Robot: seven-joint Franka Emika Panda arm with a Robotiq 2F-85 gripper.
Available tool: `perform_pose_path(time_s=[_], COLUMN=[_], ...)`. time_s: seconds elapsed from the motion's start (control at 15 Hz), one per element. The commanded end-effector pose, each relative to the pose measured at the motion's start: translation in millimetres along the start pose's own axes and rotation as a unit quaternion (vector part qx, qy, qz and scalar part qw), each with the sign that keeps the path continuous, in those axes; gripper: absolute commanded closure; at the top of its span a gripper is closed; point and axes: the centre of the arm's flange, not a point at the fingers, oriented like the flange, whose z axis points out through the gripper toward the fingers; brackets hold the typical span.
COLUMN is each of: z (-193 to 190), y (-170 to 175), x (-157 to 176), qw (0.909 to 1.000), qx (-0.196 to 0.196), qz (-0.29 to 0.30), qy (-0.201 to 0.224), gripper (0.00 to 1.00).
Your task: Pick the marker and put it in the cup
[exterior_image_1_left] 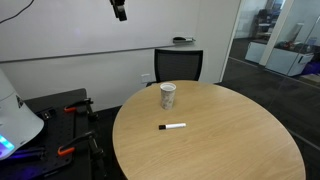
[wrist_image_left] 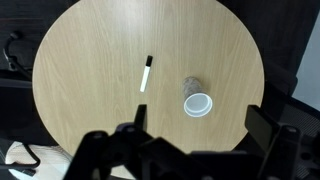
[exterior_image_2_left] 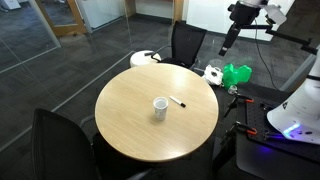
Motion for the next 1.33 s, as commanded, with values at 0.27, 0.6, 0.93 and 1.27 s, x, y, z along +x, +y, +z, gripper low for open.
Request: perform_pose_path(time_s=[0.27,0.6,0.93,1.27], z=[39,87,138,187], y=[4,11,16,25], x=[3,7,21,28], qw=[0.9981,0.9957,0.9934,0.9918], qx=[0.000,-0.004,-0.007,-0.012], qz=[0.049,0.082,0.106,0.123], qy=[0.037,0.043,0.045,0.033], gripper=[0.00,0.00,0.00,0.00])
